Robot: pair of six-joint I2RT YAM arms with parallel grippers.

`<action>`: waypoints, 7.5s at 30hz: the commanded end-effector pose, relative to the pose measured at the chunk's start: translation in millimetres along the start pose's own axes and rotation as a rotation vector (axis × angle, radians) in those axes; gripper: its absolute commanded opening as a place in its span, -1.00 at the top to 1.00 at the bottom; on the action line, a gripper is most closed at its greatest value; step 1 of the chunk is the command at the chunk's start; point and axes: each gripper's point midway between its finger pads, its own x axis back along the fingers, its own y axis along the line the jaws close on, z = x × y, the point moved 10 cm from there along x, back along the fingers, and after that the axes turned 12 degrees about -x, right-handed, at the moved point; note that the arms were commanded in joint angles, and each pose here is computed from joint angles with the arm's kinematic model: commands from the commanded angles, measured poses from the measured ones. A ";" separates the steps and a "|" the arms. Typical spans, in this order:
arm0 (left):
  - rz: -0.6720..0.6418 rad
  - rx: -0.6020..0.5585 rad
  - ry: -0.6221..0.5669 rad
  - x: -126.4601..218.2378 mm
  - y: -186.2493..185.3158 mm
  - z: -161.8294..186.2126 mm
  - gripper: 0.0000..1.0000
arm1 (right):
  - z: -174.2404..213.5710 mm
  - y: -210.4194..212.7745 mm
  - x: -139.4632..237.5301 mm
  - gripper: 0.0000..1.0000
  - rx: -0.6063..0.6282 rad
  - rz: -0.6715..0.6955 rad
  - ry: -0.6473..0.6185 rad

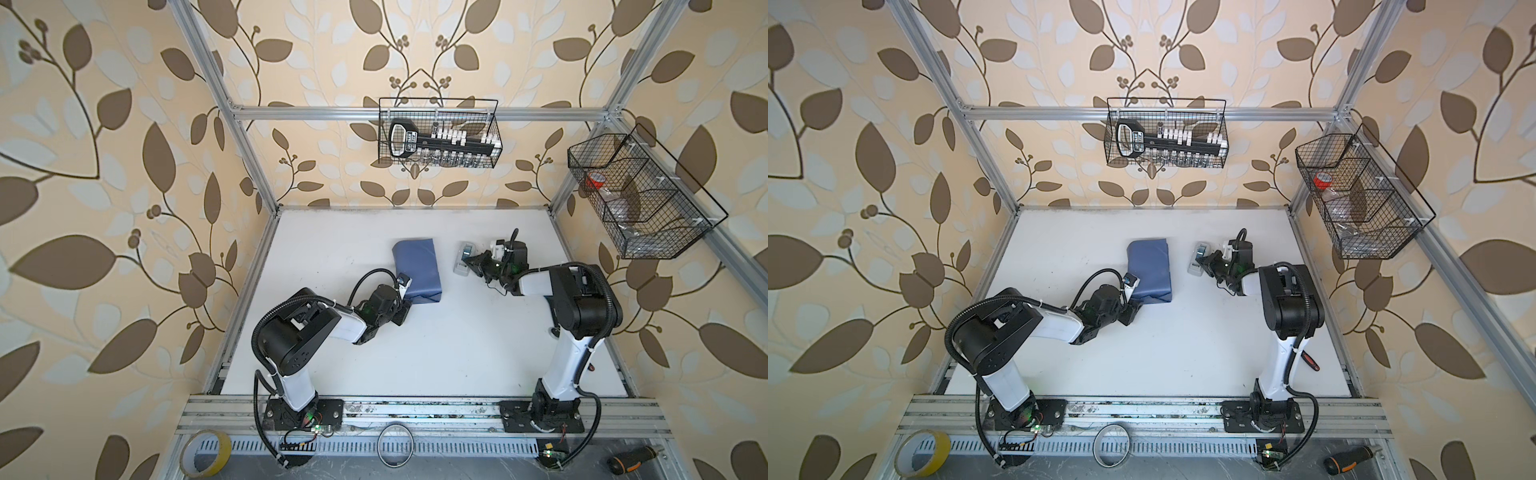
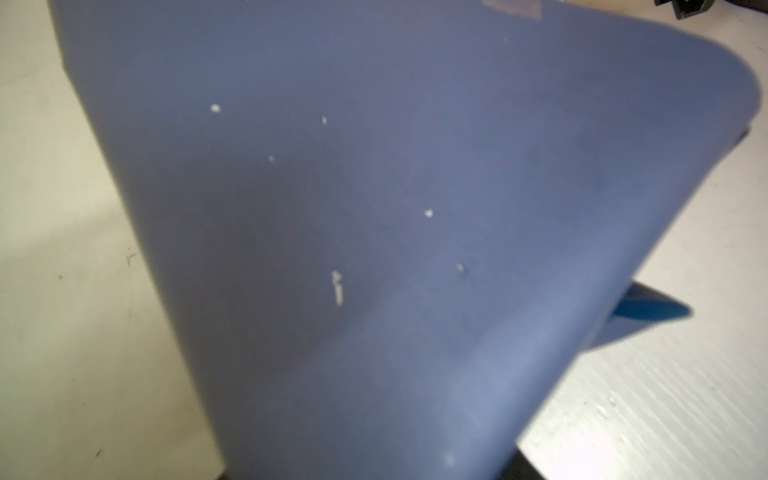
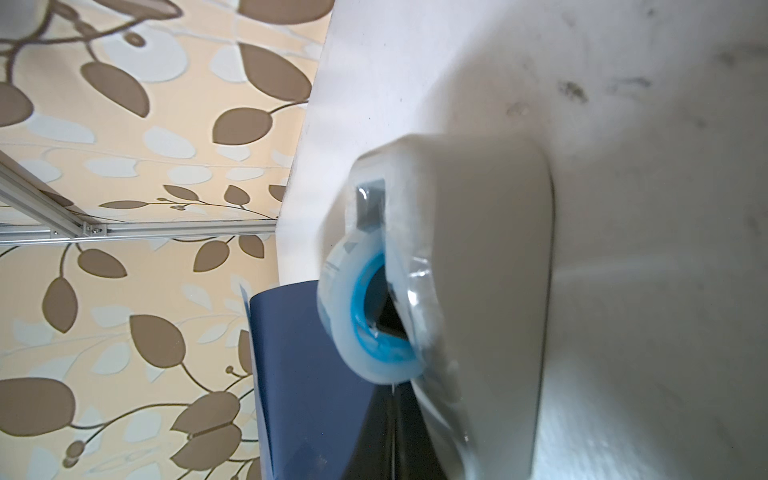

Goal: Wrap the gift box in paper

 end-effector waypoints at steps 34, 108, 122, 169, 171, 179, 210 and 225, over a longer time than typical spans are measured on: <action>-0.009 0.020 -0.038 1.4 5.8 -6.3 -0.06 | 19.4 23.1 29.6 1.00 -0.114 -0.245 0.069; -0.017 0.028 -0.035 3.0 7.4 -6.1 -0.06 | 181.1 36.8 92.0 1.00 0.915 -0.150 0.118; -0.012 0.032 -0.038 2.7 7.0 -6.5 -0.06 | 218.6 15.6 50.4 1.00 1.044 -0.164 0.212; -0.004 0.037 -0.036 1.5 6.6 -4.4 -0.06 | 212.6 29.3 0.2 1.00 1.034 -0.117 0.120; -0.003 0.037 -0.036 1.5 6.8 -4.4 -0.06 | 212.0 28.9 -0.7 1.00 1.030 -0.107 0.120; -0.002 0.038 -0.037 1.4 6.7 -4.9 -0.06 | 208.9 27.4 -1.1 1.00 1.011 -0.092 0.111; -0.001 0.039 -0.039 1.3 6.7 -5.5 -0.05 | 205.6 35.4 5.6 0.86 0.965 -0.086 0.082; 0.001 0.045 -0.041 1.1 6.6 -6.2 -0.05 | 203.2 36.9 9.7 0.78 0.960 -0.071 0.076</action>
